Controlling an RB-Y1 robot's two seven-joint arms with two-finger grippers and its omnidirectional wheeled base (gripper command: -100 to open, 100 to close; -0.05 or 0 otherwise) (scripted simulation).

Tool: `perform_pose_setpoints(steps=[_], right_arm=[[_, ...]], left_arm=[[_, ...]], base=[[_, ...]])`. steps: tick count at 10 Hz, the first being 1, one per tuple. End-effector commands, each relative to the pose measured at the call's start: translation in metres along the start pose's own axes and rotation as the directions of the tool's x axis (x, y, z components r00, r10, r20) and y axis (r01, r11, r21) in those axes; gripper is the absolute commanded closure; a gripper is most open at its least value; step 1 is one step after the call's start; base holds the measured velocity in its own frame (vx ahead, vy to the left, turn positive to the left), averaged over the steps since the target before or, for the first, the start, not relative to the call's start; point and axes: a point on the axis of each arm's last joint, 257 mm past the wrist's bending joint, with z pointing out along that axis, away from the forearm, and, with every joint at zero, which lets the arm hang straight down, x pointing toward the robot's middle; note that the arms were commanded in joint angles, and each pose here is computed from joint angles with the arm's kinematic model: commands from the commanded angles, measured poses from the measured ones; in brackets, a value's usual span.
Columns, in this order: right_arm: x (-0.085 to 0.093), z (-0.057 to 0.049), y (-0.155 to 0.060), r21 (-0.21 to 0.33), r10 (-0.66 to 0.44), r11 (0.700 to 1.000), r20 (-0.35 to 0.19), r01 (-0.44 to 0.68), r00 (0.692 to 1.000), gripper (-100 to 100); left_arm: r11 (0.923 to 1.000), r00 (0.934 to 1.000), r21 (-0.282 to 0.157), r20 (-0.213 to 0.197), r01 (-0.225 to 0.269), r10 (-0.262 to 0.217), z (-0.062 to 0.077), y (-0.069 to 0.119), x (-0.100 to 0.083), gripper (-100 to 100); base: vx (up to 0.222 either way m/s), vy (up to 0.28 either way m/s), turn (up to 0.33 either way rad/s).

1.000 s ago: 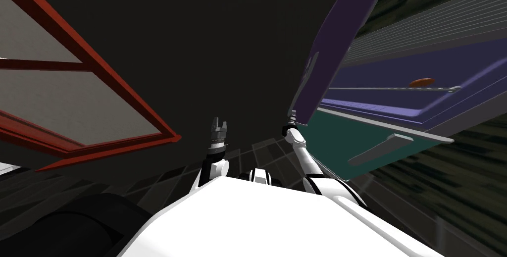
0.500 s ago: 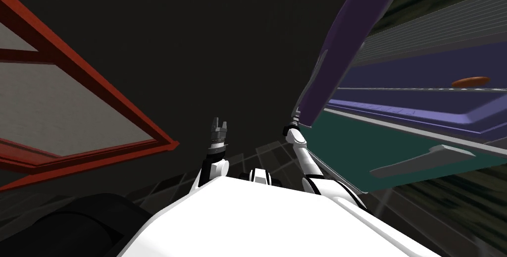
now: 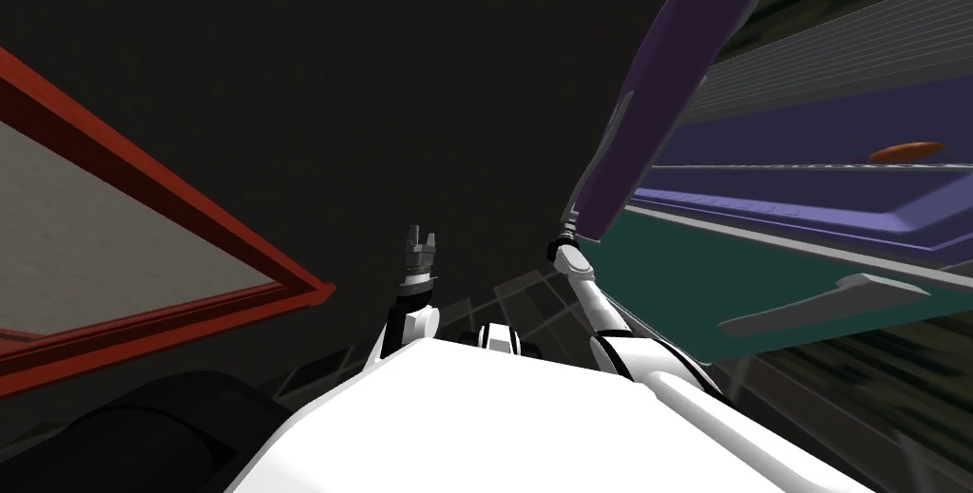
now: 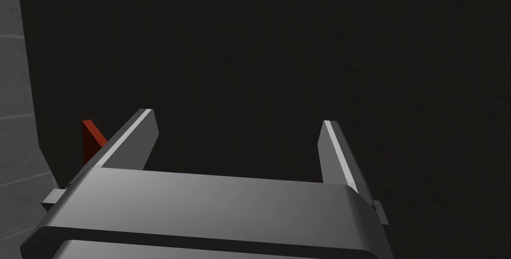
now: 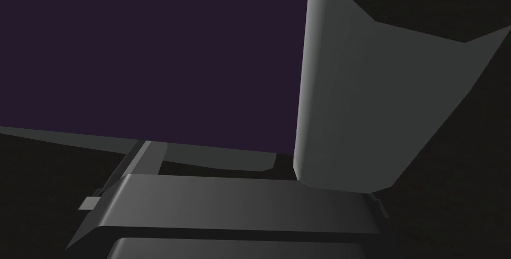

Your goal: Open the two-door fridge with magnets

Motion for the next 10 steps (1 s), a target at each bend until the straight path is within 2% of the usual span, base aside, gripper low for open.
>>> perform_pose_setpoints(steps=[1, 2, 3, 5, 6, 7, 8, 10], right_arm=[[0.013, 0.013, -0.007, 0.010, 0.014, 1.000, 0.030, -0.014, 0.999, -100], [0.017, 0.015, -0.010, 0.016, 0.005, 1.000, 0.027, -0.005, 1.000, -100], [0.013, 0.020, -0.005, 0.001, 0.002, 1.000, 0.061, -0.002, 0.998, -100], [0.026, 0.025, -0.014, 0.017, 0.007, 1.000, 0.053, -0.008, 0.999, -100], [0.025, 0.030, -0.009, -0.001, 0.025, 1.000, 0.082, -0.025, 0.996, -100], [0.036, 0.035, -0.017, 0.013, 0.011, 1.000, 0.075, -0.012, 0.997, -100], [0.033, 0.038, -0.010, -0.012, 0.028, 1.000, 0.102, -0.027, 0.994, -100], [0.050, 0.045, -0.023, 0.009, 0.010, 1.000, 0.091, -0.011, 0.996, -100]], left_arm=[[1.0000, 1.0000, 0.000, 0.000, 0.000, 0.000, 0.000, 0.000, 0.000, 0], [1.0000, 1.0000, 0.000, 0.000, 0.000, 0.000, 0.000, 0.000, 0.000, 0], [1.0000, 1.0000, 0.000, 0.000, 0.000, 0.000, 0.000, 0.000, 0.000, 0], [1.0000, 1.0000, 0.000, 0.000, 0.000, 0.000, 0.000, 0.000, 0.000, 0], [1.0000, 1.0000, 0.000, 0.000, 0.000, 0.000, 0.000, 0.000, 0.000, 0], [1.0000, 1.0000, 0.000, 0.000, 0.000, 0.000, 0.000, 0.000, 0.000, 0], [1.0000, 1.0000, 0.000, 0.000, 0.000, 0.000, 0.000, 0.000, 0.000, 0], [1.0000, 1.0000, 0.000, 0.000, 0.000, 0.000, 0.000, 0.000, 0.000, 0]], base=[[0.012, 0.124, -0.070], [0.012, 0.061, 0.008], [0.037, 0.108, -0.111], [0.015, 0.095, -0.034], [0.005, 0.115, -0.094], [0.023, 0.121, -0.079], [0.007, 0.139, -0.118], [0.035, 0.087, -0.030]])
